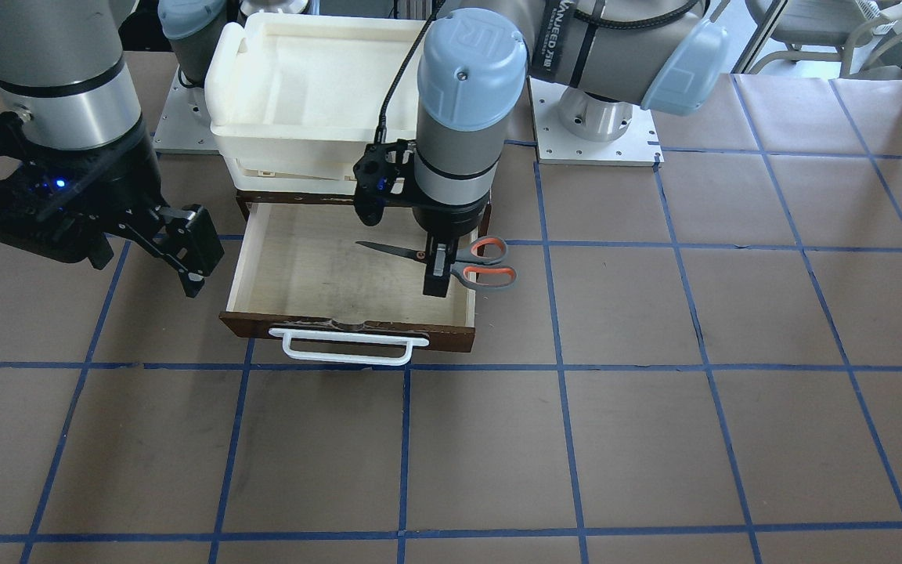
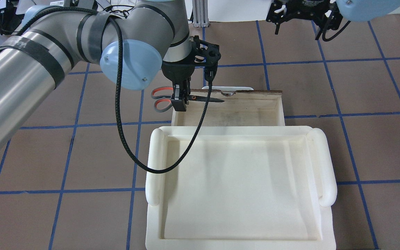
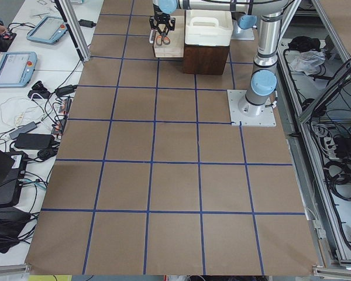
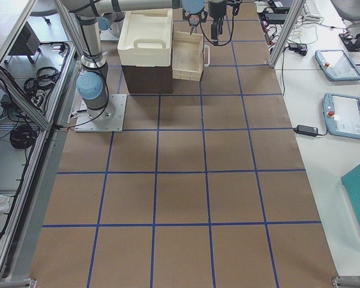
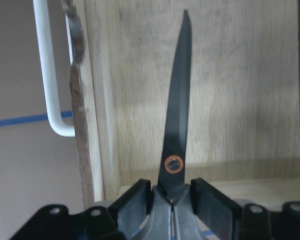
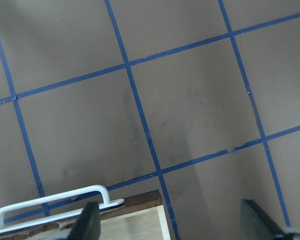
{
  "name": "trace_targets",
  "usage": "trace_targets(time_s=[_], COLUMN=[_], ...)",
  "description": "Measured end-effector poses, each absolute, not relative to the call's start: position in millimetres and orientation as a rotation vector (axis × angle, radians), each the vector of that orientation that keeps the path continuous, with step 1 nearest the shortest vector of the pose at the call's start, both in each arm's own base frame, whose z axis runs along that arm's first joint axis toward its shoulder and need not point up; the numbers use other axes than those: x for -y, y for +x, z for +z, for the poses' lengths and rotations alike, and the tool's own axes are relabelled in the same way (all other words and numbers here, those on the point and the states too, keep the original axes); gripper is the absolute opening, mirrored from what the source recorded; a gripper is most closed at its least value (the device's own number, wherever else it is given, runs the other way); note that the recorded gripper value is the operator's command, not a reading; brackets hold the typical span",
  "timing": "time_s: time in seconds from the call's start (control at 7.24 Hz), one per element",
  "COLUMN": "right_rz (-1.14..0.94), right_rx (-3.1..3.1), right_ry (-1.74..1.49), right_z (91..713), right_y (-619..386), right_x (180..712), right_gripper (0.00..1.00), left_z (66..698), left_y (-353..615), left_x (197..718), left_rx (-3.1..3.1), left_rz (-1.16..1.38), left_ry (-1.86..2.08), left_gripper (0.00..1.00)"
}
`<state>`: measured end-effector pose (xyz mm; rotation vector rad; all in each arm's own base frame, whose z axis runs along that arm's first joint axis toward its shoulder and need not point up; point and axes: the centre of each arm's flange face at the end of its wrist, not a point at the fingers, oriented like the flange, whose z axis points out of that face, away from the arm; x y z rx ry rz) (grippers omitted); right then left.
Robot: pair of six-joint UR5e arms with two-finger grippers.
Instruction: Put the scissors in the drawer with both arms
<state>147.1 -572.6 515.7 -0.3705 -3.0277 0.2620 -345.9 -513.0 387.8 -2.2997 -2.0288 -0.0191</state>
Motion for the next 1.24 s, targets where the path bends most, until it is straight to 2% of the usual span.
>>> trace_targets(time_s=[0.41, 0.83, 1.24], right_rz=[0.173, 0.134, 0.109], right_rx=[3.072, 3.085, 3.119], right_ry=[-0.208, -0.170, -0.162], right_z=[527, 539, 540], right_y=[135, 138, 142], right_x=[552, 521, 513], right_gripper=[1.00, 1.00, 1.00], left_z=[357, 343, 330], left_y=[-389, -399, -407], left_x=[502, 495, 492], left_rx=[2.008, 1.994, 1.977], left_rz=[-0.030, -0.061, -0.081], left_ry=[-2.299, -2.300, -2.309], left_gripper=[0.00, 0.00, 0.00])
